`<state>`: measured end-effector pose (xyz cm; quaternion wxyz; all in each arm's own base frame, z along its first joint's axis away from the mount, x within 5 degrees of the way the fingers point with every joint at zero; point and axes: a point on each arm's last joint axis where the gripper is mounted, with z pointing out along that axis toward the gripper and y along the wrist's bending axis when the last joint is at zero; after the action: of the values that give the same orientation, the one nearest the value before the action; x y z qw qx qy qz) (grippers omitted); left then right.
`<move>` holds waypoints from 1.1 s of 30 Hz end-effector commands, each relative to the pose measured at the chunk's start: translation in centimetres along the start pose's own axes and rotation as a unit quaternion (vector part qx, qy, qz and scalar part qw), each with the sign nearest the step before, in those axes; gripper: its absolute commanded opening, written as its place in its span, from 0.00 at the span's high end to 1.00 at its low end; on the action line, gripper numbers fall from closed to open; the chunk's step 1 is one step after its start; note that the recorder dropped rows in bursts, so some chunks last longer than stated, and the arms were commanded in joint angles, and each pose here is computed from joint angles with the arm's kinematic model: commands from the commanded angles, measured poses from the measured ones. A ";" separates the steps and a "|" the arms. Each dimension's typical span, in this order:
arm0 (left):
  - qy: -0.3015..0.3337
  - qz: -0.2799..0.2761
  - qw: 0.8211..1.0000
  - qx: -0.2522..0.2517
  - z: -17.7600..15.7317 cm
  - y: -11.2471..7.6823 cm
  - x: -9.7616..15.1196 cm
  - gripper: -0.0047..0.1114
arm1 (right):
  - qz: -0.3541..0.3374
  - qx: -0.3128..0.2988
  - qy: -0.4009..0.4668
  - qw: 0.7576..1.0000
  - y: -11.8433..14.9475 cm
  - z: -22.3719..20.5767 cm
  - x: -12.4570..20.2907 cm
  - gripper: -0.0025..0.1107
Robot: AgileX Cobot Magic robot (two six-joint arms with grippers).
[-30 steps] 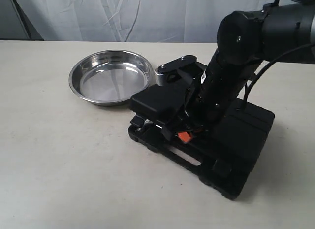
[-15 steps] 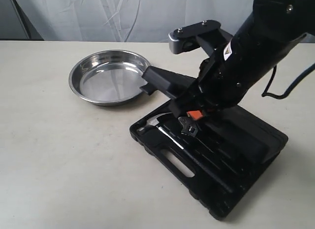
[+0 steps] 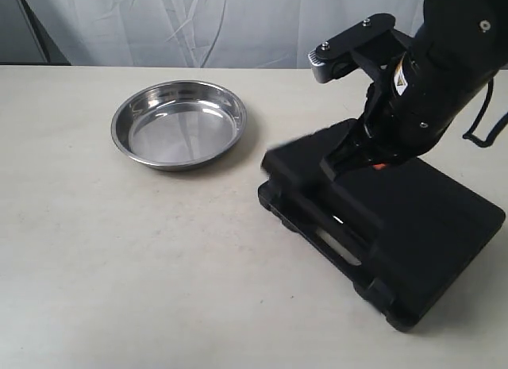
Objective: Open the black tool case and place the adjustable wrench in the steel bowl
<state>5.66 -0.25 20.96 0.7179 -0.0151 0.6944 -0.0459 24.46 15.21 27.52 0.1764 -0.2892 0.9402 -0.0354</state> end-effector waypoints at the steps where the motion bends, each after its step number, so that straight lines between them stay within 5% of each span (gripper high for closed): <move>1: 0.000 0.003 1.000 0.003 0.0 0.0 0.1 0.96 | 0.026 -0.032 -0.027 0.999 0.3 -0.6 -0.2 0.99; 9: 0.000 0.003 1.000 0.003 0.0 0.0 0.1 0.96 | 0.053 -0.072 -0.017 0.996 1.0 -0.6 -0.1 0.99; 17: 0.000 0.003 1.000 0.003 0.0 0.0 0.1 0.96 | 0.071 -0.120 0.055 0.989 2.9 4.4 -0.9 0.98; 26: 0.000 0.003 1.000 0.003 0.0 0.0 0.1 0.96 | 0.050 -0.123 0.116 0.984 3.7 8.9 -0.7 0.55; 33: 0.000 0.003 1.000 0.003 0.0 0.0 0.1 0.96 | 0.037 -0.108 0.130 0.985 3.8 10.8 -0.7 0.54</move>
<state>5.66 -0.25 20.96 0.7179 -0.0151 0.6944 -0.0459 26.40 19.26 17.67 0.0196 -0.2575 0.9651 0.0439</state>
